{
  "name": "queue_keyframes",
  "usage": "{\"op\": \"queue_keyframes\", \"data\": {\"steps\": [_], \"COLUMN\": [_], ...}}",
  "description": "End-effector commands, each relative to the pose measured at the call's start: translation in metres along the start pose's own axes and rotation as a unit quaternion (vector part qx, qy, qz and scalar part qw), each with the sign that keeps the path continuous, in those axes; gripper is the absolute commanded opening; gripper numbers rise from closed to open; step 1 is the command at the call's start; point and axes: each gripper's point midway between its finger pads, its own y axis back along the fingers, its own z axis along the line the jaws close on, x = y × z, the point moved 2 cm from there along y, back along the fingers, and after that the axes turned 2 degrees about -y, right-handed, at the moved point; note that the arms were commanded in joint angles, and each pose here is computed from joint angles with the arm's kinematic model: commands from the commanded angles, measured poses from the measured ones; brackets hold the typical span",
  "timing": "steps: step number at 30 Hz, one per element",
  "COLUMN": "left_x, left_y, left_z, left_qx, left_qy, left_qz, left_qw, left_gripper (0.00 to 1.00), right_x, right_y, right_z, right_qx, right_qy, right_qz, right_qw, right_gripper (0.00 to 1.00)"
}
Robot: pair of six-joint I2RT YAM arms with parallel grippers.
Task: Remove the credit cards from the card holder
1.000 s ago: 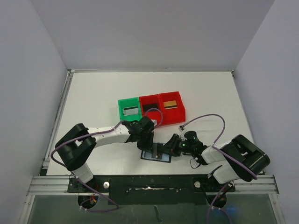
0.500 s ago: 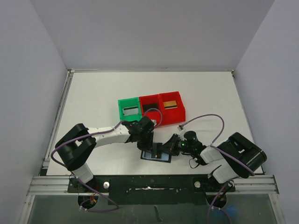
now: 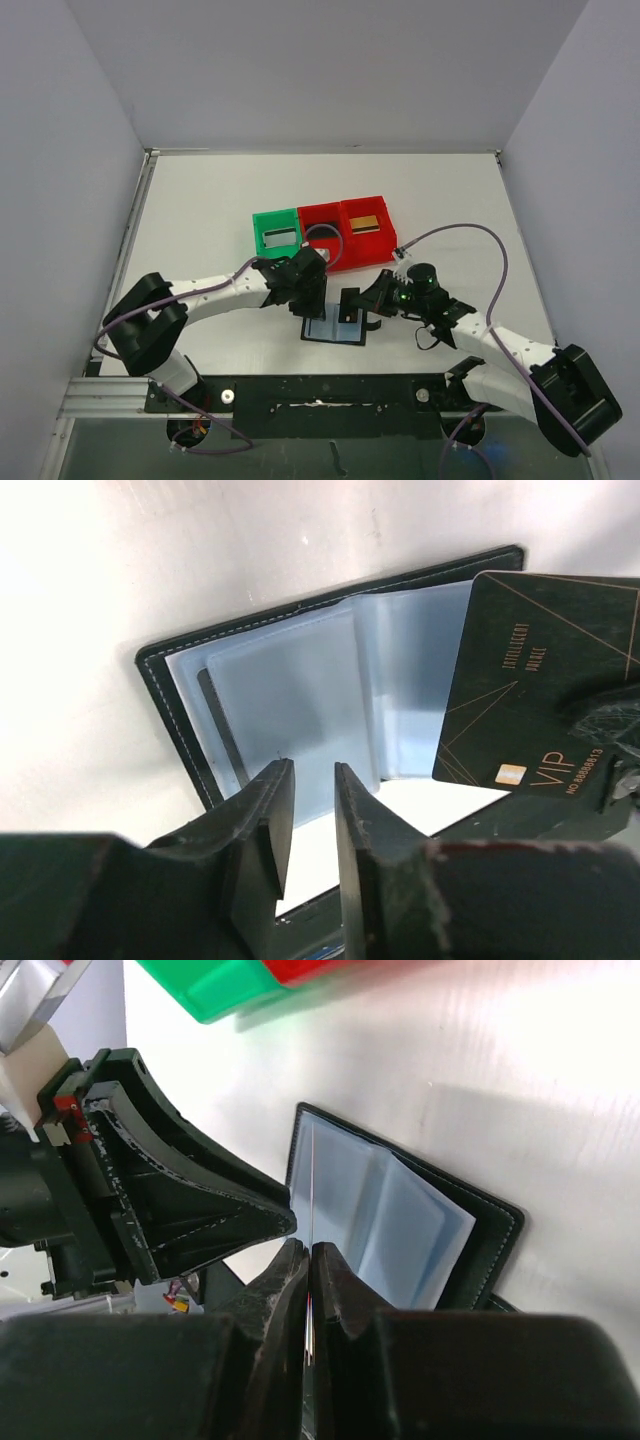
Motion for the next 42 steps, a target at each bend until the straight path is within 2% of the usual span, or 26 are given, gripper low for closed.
{"op": "queue_keyframes", "data": {"steps": [1, 5, 8, 14, 18, 22, 24, 29, 35, 40, 42], "left_x": [-0.03, -0.046, -0.058, -0.075, -0.079, -0.074, -0.074, -0.086, -0.093, -0.1, -0.101], "left_y": [0.037, 0.064, 0.092, 0.151, 0.184, 0.196, 0.202, 0.203, 0.198, 0.206, 0.206], "left_z": [-0.01, 0.033, 0.049, 0.074, 0.105, 0.142, 0.153, 0.167, 0.201, 0.206, 0.205], "left_qx": [0.01, -0.07, -0.061, -0.058, -0.106, -0.19, -0.218, -0.223, -0.211, -0.207, -0.203], "left_qy": [-0.008, 0.024, 0.051, 0.088, 0.093, 0.076, 0.088, 0.082, 0.114, 0.118, 0.117], "left_qz": [-0.083, -0.128, -0.176, -0.293, -0.334, -0.331, -0.337, -0.357, -0.366, -0.395, -0.399], "left_qw": [0.996, 0.989, 0.981, 0.95, 0.932, 0.921, 0.912, 0.903, 0.899, 0.887, 0.887], "left_gripper": [0.28, 0.38, 0.44, 0.61, 0.67, 0.72, 0.8, 0.87, 0.9, 0.9, 0.9], "right_x": [-0.016, -0.028, -0.038, -0.063, -0.08, -0.096, -0.105, -0.124, -0.145, -0.159, -0.165], "right_y": [0.012, 0.018, 0.024, 0.04, 0.051, 0.058, 0.058, 0.044, 0.008, -0.016, -0.026], "right_z": [0.014, 0.027, 0.035, 0.049, 0.062, 0.076, 0.084, 0.104, 0.115, 0.124, 0.123], "right_qx": [0.006, -0.013, -0.028, -0.032, -0.037, -0.032, -0.023, -0.017, 0.001, 0.011, 0.027], "right_qy": [0.058, 0.089, 0.116, 0.188, 0.276, 0.368, 0.413, 0.496, 0.549, 0.593, 0.6], "right_qz": [-0.02, -0.051, -0.084, -0.167, -0.214, -0.239, -0.24, -0.21, -0.149, -0.122, -0.109], "right_qw": [0.998, 0.995, 0.989, 0.967, 0.936, 0.898, 0.878, 0.843, 0.822, 0.796, 0.792], "right_gripper": [0.0, 0.0, 0.0, 0.0, 0.0, 0.0, 0.0, 0.0, 0.0, 0.0, 0.0]}}
